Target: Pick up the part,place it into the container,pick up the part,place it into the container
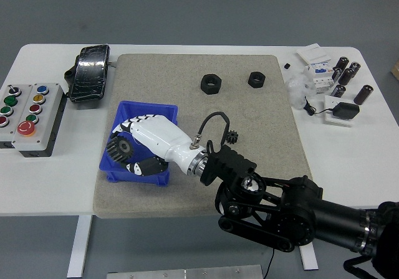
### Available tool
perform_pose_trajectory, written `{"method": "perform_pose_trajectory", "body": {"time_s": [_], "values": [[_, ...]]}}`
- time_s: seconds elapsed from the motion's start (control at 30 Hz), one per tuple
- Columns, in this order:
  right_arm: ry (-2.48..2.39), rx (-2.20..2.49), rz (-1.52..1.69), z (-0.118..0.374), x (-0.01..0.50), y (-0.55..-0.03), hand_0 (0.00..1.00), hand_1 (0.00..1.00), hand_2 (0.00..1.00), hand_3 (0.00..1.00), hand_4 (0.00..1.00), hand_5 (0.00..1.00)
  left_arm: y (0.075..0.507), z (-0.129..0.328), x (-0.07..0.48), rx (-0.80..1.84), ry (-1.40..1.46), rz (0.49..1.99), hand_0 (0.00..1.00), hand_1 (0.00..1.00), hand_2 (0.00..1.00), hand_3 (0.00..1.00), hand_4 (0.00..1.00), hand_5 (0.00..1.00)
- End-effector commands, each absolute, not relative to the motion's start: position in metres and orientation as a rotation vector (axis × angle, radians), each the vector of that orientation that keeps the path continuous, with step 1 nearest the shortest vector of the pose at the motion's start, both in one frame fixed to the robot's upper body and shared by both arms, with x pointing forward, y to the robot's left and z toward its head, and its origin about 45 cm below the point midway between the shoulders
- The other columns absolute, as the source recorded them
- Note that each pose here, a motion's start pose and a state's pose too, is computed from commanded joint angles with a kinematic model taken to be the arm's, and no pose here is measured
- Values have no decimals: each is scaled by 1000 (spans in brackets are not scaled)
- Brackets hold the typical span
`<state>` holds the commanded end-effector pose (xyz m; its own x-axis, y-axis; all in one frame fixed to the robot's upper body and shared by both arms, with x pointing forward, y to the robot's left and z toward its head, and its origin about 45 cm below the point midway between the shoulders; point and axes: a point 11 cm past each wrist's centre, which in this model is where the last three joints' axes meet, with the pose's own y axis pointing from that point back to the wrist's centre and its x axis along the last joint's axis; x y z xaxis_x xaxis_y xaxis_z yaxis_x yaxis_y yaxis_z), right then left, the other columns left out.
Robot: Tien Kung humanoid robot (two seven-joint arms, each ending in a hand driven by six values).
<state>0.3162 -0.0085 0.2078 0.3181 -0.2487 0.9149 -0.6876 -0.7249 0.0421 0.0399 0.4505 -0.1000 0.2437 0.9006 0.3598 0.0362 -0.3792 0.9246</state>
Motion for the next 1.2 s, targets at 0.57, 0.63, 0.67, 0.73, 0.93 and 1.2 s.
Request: {"method": "perform_pose_trajectory", "body": {"time_s": [0.57, 0.63, 0.67, 0.73, 0.93, 1.2], "values": [[-807, 1971, 1399, 193, 329, -22, 803, 864, 854, 867, 843, 406, 449, -100, 40, 1652, 884, 1248, 657, 570, 547, 621, 701, 376], [-813, 1954, 1393, 194, 331, -24, 803, 864, 854, 867, 843, 406, 449, -101, 40, 1653, 884, 1247, 657, 570, 547, 621, 701, 376], [-814, 1946, 1389, 194, 332, -25, 803, 864, 854, 867, 843, 406, 449, -101, 40, 1653, 884, 1246, 657, 570, 547, 621, 701, 376], [-812, 1929, 1378, 193, 334, -28, 835, 901, 937, 993, 998, 519, 449, -101, 40, 1653, 883, 1245, 657, 569, 547, 621, 701, 376], [-840, 1907, 1340, 193, 339, -37, 832, 912, 961, 998, 998, 515, 449, -101, 40, 1654, 882, 1243, 657, 569, 547, 620, 701, 378], [-1101, 1831, 1237, 204, 358, -84, 743, 839, 887, 936, 955, 479, 448, -101, 39, 1651, 883, 1246, 657, 569, 544, 620, 700, 376]]}}
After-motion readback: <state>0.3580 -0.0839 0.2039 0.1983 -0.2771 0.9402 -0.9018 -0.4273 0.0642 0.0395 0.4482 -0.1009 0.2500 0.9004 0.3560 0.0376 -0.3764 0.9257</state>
